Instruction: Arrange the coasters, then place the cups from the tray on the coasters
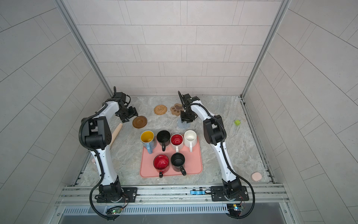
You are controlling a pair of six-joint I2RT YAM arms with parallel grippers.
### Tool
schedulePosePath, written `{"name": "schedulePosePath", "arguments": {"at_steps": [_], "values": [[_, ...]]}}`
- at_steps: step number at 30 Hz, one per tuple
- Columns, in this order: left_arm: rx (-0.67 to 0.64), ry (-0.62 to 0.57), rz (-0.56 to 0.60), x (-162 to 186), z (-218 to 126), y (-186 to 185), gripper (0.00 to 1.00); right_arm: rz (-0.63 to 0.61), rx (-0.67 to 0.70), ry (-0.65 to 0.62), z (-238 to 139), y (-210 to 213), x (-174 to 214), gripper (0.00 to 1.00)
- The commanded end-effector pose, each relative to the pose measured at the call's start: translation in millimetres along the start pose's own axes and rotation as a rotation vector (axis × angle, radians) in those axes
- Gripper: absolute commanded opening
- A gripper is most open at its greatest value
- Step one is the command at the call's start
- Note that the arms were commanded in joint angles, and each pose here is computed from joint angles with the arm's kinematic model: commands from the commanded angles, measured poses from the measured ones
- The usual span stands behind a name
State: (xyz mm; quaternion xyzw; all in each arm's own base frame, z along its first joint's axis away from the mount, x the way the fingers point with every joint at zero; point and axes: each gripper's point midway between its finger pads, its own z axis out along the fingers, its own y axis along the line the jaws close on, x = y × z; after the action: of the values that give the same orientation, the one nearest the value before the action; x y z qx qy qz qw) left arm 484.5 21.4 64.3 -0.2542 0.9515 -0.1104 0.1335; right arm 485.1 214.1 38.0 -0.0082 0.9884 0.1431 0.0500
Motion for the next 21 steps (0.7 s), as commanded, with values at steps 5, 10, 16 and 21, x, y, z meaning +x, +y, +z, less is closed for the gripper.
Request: {"name": "schedulePosePath", "arguments": {"at_steps": [5, 10, 16, 21], "values": [[0.011, 0.031, 0.038, 2.1, 14.8, 4.0, 0.73, 0.042, 0.034, 0.026, 9.9, -16.9, 4.5, 0.43], [0.012, 0.050, 0.062, 4.4, 22.6, 5.5, 0.70, 0.043, 0.029, 0.032, 11.9, -16.6, 5.8, 0.43], [0.004, 0.089, 0.089, 11.4, 28.8, 8.8, 0.64, 0.052, 0.029, 0.033, 12.0, -18.1, 5.2, 0.43], [0.036, 0.110, 0.094, 19.5, 30.6, 3.5, 0.57, 0.061, 0.024, 0.030, 12.9, -17.8, 4.0, 0.42]]}}
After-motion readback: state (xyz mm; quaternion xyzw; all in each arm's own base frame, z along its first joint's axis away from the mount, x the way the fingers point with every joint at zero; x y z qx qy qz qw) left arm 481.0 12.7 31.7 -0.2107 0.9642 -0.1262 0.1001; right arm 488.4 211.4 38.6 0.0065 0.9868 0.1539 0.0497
